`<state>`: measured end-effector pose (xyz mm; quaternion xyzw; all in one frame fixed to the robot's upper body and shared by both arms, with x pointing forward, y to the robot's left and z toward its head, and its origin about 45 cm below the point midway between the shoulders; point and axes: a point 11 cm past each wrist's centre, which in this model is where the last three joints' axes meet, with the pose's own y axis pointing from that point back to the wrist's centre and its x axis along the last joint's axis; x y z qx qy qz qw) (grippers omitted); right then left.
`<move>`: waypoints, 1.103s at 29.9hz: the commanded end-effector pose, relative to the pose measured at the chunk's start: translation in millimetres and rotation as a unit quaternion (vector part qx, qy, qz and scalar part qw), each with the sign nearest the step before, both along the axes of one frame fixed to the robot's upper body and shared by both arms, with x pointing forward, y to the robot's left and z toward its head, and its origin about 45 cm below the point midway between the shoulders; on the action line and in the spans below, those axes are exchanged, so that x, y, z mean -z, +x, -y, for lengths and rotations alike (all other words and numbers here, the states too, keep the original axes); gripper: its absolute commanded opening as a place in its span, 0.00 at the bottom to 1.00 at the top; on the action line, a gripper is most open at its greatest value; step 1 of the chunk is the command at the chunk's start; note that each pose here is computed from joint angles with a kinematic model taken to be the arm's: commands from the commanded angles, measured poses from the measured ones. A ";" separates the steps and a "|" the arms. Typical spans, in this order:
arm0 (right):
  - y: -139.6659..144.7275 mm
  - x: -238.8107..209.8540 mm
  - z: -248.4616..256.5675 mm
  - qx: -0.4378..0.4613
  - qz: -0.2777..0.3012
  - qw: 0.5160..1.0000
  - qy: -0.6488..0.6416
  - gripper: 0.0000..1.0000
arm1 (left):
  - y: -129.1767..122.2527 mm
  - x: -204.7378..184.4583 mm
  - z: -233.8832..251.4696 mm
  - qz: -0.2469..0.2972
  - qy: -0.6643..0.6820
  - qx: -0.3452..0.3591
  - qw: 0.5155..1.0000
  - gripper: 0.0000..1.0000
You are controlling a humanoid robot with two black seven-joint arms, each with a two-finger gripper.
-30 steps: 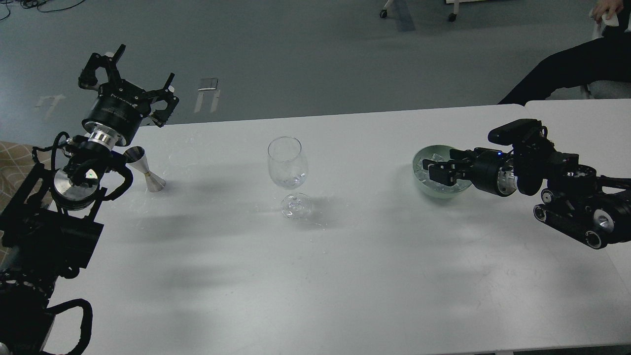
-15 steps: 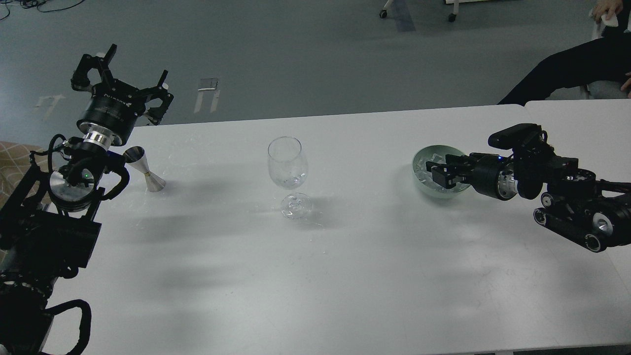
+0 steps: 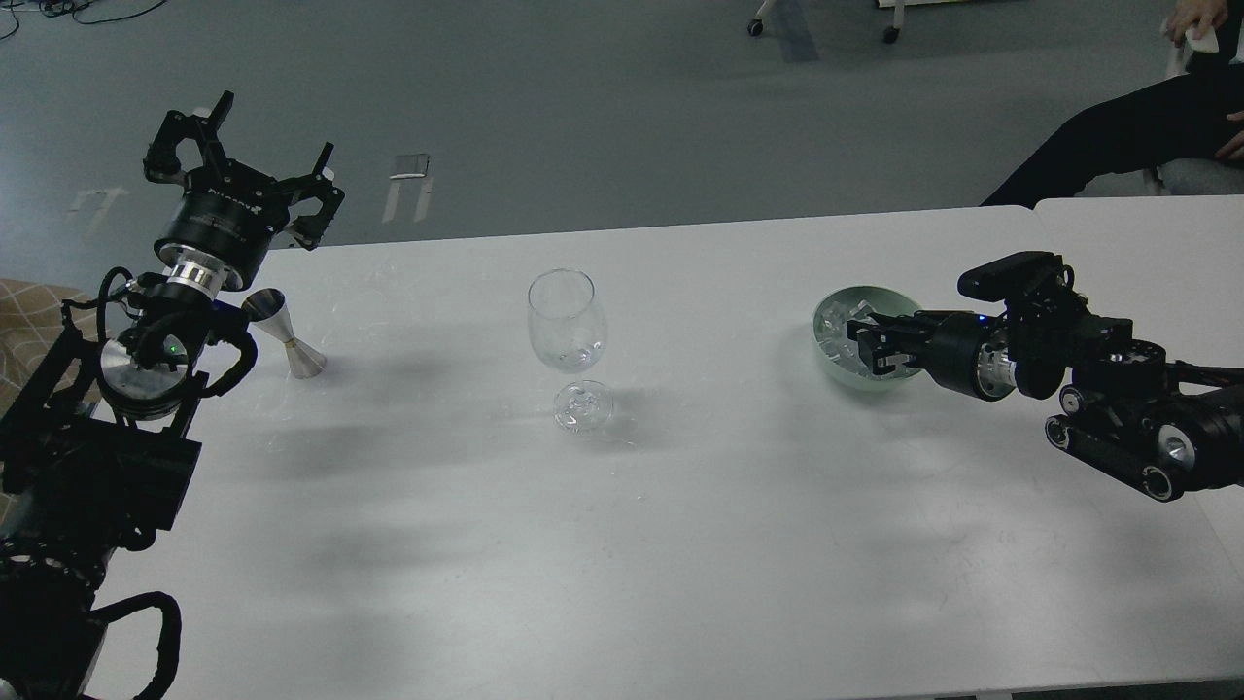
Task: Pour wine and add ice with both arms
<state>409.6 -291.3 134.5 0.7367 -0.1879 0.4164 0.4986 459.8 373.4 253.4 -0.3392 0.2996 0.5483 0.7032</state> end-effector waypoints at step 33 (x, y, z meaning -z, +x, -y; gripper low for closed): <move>-14.9 -133.2 -230.5 -0.196 0.106 0.947 0.233 0.00 | -6.4 -8.0 -26.3 0.006 0.013 -0.022 1.000 0.96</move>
